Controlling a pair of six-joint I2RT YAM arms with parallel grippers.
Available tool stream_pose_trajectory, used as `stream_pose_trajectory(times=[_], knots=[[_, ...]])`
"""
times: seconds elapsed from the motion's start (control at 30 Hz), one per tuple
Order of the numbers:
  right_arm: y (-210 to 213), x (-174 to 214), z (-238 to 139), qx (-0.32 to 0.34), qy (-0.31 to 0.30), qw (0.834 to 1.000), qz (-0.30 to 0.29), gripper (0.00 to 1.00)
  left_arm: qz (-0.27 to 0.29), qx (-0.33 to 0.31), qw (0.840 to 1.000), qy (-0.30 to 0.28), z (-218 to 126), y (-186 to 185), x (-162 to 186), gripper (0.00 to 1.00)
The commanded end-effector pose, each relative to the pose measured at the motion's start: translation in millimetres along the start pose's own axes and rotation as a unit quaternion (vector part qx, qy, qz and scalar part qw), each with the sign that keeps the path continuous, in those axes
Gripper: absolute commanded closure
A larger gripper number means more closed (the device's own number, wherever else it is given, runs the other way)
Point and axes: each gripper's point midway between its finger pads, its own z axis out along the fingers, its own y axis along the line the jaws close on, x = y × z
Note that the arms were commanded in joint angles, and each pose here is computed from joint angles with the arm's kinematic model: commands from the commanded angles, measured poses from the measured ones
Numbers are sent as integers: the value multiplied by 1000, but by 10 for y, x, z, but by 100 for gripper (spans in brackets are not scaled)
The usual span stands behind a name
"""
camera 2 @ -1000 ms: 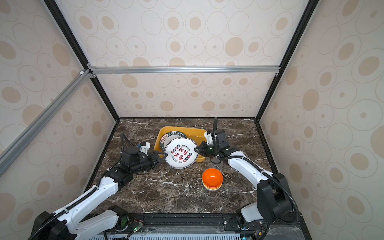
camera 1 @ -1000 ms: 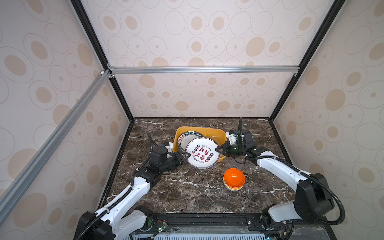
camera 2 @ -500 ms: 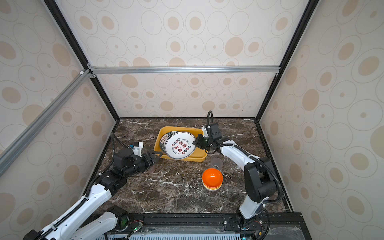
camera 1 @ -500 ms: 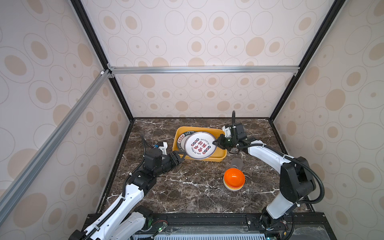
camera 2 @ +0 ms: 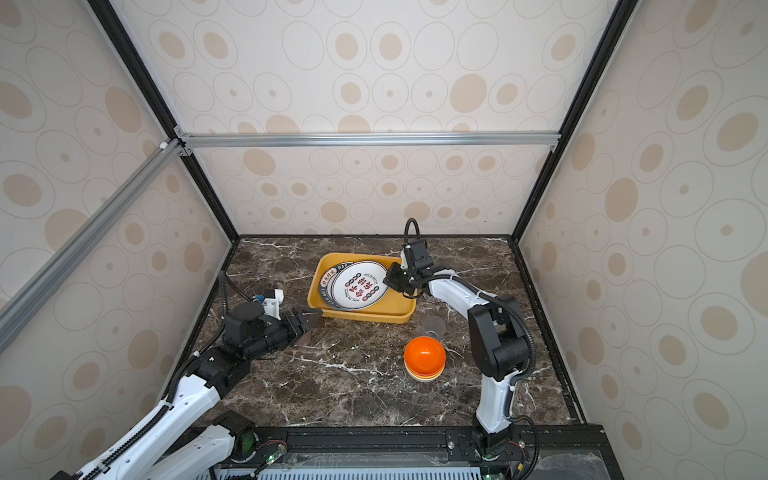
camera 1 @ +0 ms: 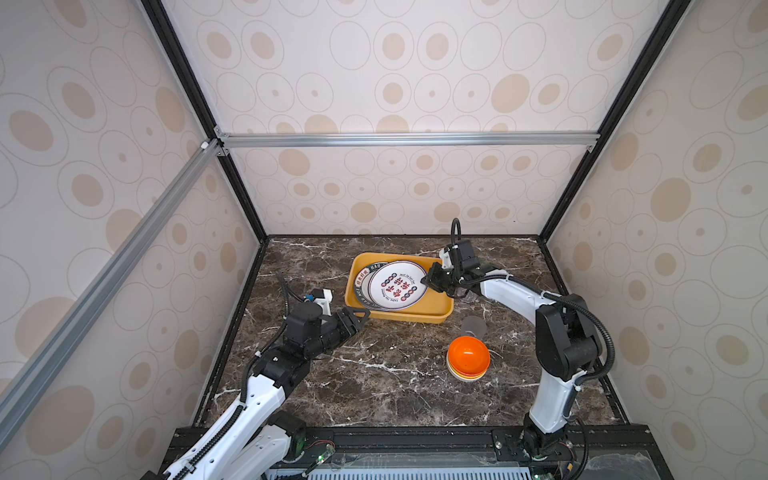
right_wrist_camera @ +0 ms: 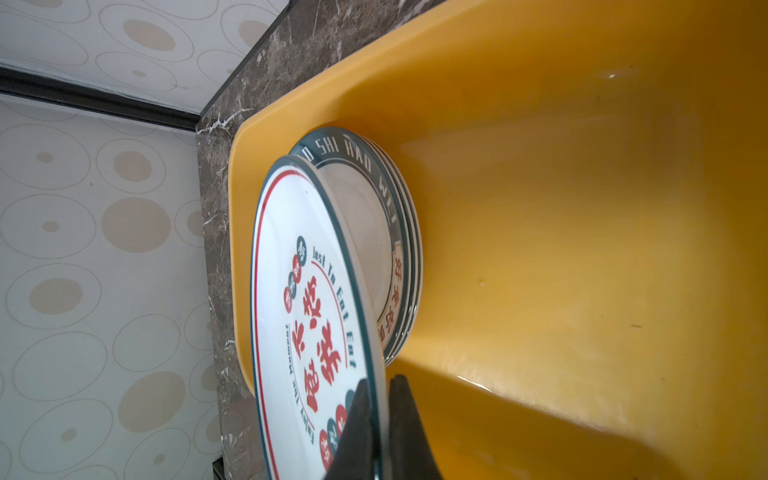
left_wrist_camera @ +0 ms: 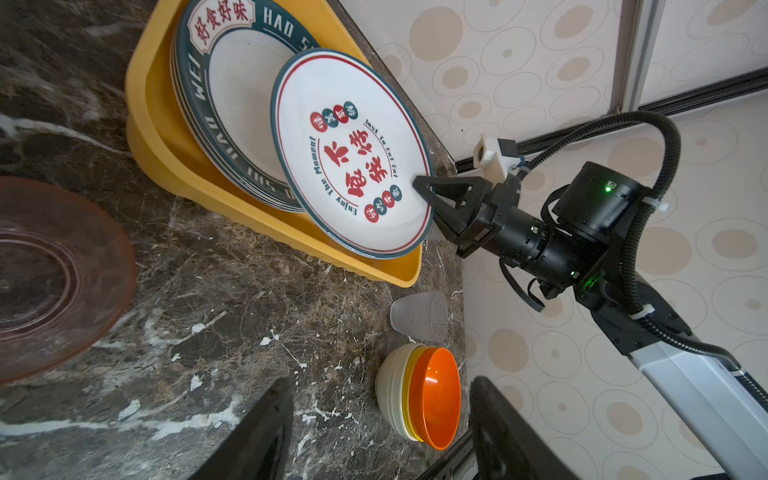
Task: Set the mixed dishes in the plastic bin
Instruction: 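Carry the red-and-white plate into the bin with the right gripper while the left releases, then lower the red-and-white plate flat onto the plate stack with the right gripper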
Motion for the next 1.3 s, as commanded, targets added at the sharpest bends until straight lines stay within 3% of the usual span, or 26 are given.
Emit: stream_pose_trajectory(times=[0.0, 1.27], knots=[[173, -108, 38, -12, -14, 1000, -3, 99, -2, 1, 1000, -11, -33, -8, -45, 33], [81, -118, 570, 0, -3, 1000, 2, 98, -10, -6, 1000, -6, 2, 90, -10, 33]])
